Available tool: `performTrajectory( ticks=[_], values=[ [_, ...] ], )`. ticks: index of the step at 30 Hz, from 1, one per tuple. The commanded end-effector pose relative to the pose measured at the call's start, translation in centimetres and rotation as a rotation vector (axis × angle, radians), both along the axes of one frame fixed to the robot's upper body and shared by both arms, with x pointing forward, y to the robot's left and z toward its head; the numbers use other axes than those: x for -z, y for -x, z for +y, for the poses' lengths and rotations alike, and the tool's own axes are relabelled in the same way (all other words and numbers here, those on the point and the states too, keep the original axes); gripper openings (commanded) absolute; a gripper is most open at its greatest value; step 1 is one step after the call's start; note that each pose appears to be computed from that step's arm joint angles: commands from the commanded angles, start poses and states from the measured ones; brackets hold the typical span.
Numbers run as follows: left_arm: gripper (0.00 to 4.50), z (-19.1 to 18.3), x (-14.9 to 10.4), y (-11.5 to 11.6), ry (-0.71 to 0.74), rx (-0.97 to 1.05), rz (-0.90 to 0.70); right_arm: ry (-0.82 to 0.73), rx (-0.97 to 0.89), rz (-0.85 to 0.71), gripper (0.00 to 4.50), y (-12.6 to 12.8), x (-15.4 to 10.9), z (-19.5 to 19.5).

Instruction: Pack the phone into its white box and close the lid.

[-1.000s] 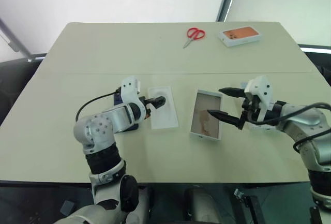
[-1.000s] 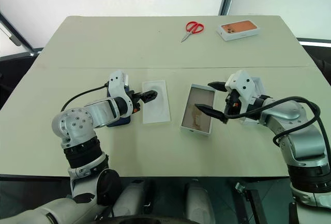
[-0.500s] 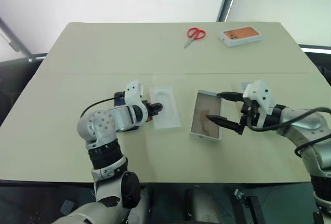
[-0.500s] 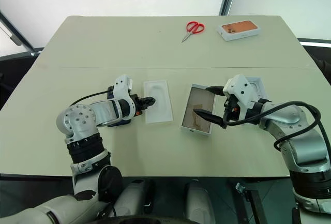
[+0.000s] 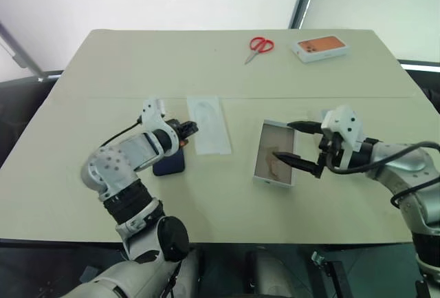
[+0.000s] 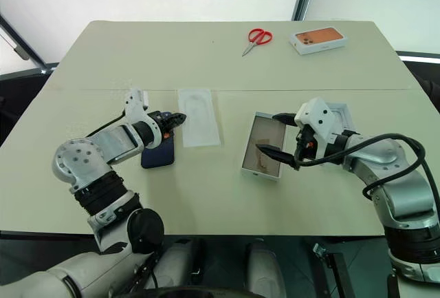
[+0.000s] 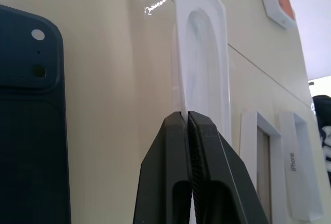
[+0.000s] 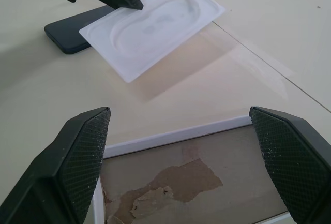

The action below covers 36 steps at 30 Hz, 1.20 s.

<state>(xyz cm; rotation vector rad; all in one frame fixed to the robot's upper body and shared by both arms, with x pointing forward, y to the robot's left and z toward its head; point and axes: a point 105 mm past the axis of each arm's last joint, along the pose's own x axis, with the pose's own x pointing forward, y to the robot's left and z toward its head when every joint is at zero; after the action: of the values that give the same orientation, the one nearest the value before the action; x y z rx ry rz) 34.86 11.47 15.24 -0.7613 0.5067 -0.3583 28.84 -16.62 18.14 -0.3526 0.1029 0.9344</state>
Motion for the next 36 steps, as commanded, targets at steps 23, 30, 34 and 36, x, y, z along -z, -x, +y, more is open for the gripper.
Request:
performTrajectory(
  ticks=[23, 30, 34, 36],
  values=[
    [0.07, -16.0, -0.6, 1.6, -0.061, 0.59, 0.029, 0.14, 0.168, -0.052, 4.5, 0.4, -1.4, -5.7],
    [0.07, -17.6, -0.8, 2.3, -0.058, 0.651, 0.022, 0.133, 0.177, -0.044, 4.5, 0.5, -1.1, -5.4],
    [1.42, -17.9, -1.5, 2.6, -0.02, 0.675, 0.0, 0.127, 0.172, -0.038, 4.5, 0.4, -0.9, -5.1],
    [2.41, -17.7, -1.8, 2.7, -0.015, 0.681, -0.015, 0.124, 0.166, -0.036, 4.5, 0.3, -0.8, -4.8]
  ],
)
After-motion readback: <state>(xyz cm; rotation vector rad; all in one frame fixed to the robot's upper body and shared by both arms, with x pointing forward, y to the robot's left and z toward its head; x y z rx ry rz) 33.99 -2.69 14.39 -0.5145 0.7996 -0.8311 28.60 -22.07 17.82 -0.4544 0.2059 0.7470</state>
